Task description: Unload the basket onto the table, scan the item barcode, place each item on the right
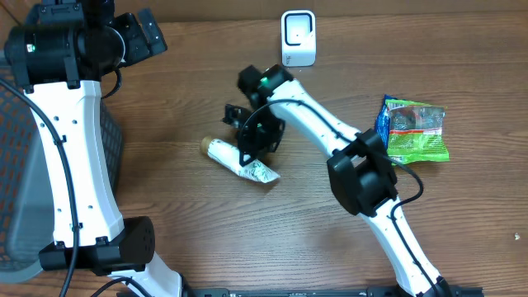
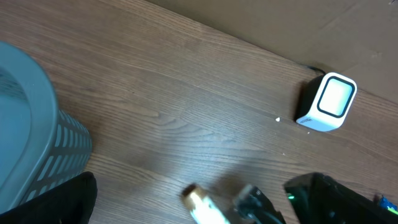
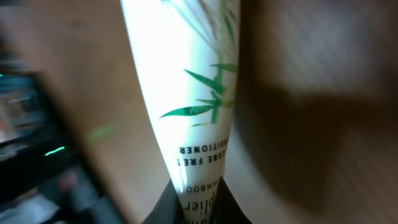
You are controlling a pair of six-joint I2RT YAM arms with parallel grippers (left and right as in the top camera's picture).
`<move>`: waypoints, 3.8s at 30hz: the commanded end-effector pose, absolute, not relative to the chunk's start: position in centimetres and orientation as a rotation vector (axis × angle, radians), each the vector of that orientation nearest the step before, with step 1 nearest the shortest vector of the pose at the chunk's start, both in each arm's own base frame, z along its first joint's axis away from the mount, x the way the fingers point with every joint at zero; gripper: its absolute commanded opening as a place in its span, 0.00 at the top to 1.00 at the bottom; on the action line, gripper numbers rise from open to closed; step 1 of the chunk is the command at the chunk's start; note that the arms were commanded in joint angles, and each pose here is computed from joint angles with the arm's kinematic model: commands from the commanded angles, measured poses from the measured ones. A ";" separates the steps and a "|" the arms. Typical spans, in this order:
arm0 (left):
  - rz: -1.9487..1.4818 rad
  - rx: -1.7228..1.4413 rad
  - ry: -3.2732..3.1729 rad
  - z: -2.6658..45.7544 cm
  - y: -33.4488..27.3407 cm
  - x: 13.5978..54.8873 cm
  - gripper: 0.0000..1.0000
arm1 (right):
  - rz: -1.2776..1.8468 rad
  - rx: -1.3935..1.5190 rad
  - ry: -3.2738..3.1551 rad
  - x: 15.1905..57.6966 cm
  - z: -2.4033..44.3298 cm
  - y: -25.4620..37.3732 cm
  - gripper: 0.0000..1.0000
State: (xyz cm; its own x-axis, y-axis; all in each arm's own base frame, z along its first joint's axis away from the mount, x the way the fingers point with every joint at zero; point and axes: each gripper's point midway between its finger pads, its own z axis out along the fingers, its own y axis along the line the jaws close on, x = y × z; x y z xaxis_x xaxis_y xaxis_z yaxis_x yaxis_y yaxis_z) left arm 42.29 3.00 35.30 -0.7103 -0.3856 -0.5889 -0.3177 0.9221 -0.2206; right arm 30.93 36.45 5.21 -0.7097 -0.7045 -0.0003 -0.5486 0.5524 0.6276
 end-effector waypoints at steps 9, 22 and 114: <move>-0.143 -0.502 2.391 36.1 2.9 42.3 0.00 | -1.413 0.596 -2.440 36.2 6.7 31.0 0.86; -0.145 -0.497 2.392 36.1 2.7 42.3 0.00 | -0.356 0.314 -3.182 47.1 4.0 19.6 0.26; -0.148 -0.489 2.394 36.1 2.4 42.3 0.00 | -1.017 1.312 -2.891 45.6 2.3 23.4 0.67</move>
